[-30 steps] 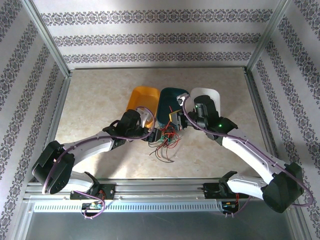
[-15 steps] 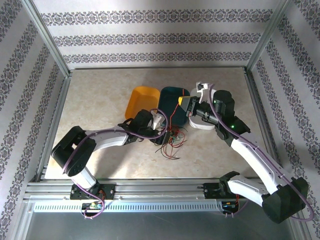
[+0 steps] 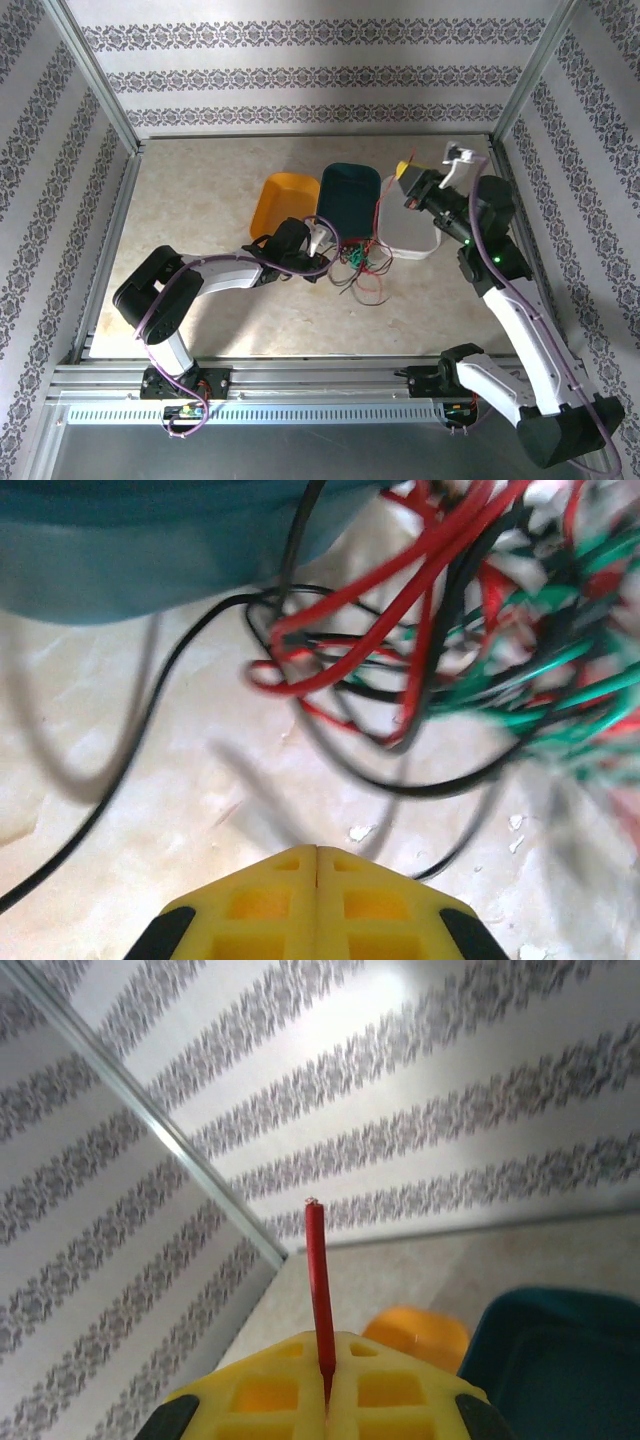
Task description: Untangle the cables
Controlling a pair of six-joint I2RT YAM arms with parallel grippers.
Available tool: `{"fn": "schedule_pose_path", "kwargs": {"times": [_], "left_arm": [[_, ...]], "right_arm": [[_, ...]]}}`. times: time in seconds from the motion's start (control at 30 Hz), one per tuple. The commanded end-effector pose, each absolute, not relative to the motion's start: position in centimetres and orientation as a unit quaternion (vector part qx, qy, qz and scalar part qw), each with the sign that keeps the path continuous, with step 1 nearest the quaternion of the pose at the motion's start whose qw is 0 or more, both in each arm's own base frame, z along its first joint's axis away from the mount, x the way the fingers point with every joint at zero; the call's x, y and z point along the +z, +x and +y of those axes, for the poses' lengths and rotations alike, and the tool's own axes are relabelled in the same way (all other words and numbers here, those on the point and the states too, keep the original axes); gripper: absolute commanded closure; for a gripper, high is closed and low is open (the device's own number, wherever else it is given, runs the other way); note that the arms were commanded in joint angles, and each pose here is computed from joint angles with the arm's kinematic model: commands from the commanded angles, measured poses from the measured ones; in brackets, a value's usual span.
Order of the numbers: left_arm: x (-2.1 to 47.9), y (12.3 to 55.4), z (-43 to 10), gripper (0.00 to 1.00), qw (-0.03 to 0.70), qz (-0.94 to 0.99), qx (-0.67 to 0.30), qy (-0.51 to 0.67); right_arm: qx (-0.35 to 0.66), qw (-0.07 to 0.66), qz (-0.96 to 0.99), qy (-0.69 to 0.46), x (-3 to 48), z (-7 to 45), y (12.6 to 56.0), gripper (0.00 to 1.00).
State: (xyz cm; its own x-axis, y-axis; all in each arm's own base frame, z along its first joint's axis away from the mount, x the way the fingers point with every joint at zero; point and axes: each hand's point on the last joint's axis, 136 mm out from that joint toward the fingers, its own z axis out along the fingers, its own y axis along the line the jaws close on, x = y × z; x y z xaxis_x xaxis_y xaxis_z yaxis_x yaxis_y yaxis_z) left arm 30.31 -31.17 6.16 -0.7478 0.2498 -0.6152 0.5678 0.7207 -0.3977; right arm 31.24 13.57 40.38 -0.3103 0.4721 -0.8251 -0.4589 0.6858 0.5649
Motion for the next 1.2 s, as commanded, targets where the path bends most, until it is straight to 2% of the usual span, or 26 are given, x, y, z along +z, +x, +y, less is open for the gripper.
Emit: {"fn": "schedule_pose_path", "kwargs": {"times": [0.0, 0.17, 0.3, 0.33, 0.4, 0.53, 0.6, 0.63, 0.8, 0.97, 1.1, 1.17], "left_arm": [[6.8, 30.0, -31.0, 1.00, 0.285, 0.883, -0.291, 0.234], [6.7, 29.7, -30.6, 1.00, 0.283, 0.885, -0.283, 0.238], [8.3, 29.2, -31.1, 0.99, 0.291, 0.872, -0.304, 0.250], [9.3, 29.0, -31.4, 0.83, 0.298, 0.864, -0.316, 0.255], [11.3, 28.5, -32.2, 0.69, 0.310, 0.846, -0.338, 0.271], [14.5, 27.3, -34.3, 0.27, 0.323, 0.815, -0.359, 0.318], [15.0, 26.5, -35.6, 0.14, 0.321, 0.800, -0.367, 0.349], [15.0, 26.1, -36.3, 0.11, 0.317, 0.793, -0.370, 0.365], [13.4, 25.7, -39.2, 0.03, 0.294, 0.778, -0.373, 0.411], [10.8, 26.8, -41.8, 0.04, 0.274, 0.774, -0.379, 0.427], [8.5, 27.0, -42.6, 0.15, 0.248, 0.780, -0.380, 0.430], [7.2, 27.2, -42.4, 0.30, 0.241, 0.788, -0.372, 0.427]], "right_arm": [[0.410, 0.641, 0.649, -0.003, 46.3, 12.3, 29.7, 1.00], [0.419, 0.663, 0.620, -0.017, 49.8, 12.0, 28.5, 1.00], [0.446, 0.648, 0.616, -0.040, 50.7, 13.1, 28.2, 1.00], [0.455, 0.638, 0.620, -0.047, 50.3, 13.6, 28.2, 1.00], [0.467, 0.619, 0.629, -0.062, 49.5, 14.7, 28.0, 1.00], [0.488, 0.582, 0.643, -0.100, 47.4, 17.5, 26.9, 1.00], [0.496, 0.569, 0.647, -0.112, 46.7, 18.8, 26.4, 1.00], [0.499, 0.564, 0.648, -0.117, 46.4, 19.4, 26.2, 1.00], [0.503, 0.565, 0.642, -0.123, 46.7, 20.8, 25.8, 1.00], [0.485, 0.611, 0.616, -0.111, 50.1, 19.4, 25.8, 1.00], [0.474, 0.644, 0.593, -0.096, 52.9, 17.6, 25.4, 1.00], [0.467, 0.658, 0.584, -0.089, 53.9, 16.7, 25.1, 1.00]]}}
